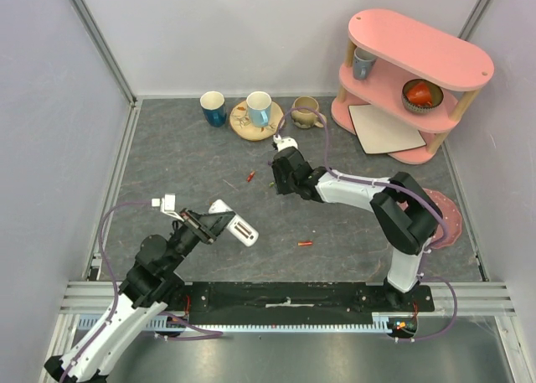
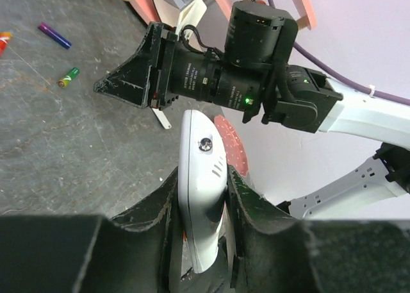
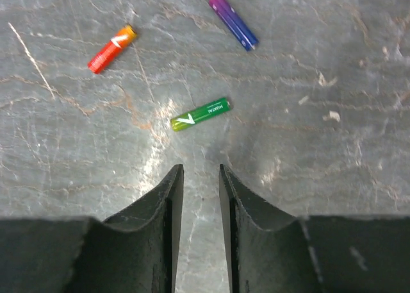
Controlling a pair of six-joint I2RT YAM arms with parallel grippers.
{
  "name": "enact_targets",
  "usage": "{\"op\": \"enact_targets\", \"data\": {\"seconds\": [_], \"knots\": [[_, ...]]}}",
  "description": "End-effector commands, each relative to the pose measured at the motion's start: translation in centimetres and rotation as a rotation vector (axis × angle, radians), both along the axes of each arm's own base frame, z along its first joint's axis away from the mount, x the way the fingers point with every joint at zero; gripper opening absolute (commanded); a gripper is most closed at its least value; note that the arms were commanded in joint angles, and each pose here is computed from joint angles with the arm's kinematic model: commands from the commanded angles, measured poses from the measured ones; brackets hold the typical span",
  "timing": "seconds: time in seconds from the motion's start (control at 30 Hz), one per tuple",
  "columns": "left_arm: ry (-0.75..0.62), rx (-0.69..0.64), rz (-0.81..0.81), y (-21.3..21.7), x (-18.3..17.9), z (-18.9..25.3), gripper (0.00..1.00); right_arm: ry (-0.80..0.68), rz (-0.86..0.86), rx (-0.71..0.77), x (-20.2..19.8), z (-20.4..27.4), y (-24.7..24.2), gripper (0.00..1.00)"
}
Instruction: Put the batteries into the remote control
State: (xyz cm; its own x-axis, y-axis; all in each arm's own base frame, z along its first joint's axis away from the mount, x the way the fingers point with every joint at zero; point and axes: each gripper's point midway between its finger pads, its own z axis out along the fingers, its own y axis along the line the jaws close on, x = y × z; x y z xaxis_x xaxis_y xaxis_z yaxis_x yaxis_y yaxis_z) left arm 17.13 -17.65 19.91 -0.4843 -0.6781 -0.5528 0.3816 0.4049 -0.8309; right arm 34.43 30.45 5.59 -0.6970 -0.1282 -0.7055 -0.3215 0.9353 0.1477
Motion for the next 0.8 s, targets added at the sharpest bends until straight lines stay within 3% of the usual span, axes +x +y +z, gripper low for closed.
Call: {"op": "enact_targets", "data": {"seconds": [0.0, 0.13, 0.23, 0.77], "knots": [[-0.050, 0.040, 0.077, 2.0, -0.2, 1.5, 0.02, -0.171, 0.060, 0.081, 4.3, 4.2, 3.7, 0.33], [-0.041, 0.054, 0.073, 2.1, -0.4, 1.6, 0.02, -0.210, 0.040, 0.093, 5.9, 4.5, 4.7, 0.19], [-0.048, 0.062, 0.086, 2.4, -0.4, 1.8, 0.02, -0.216, 0.047, 0.102, 6.8, 4.1, 5.6, 0.17], [-0.028, 0.088, 0.103, 2.6, -0.1, 0.8, 0.02, -0.106, 0.078, 0.009, 7.1, -2.6, 6.0, 0.16]]}}
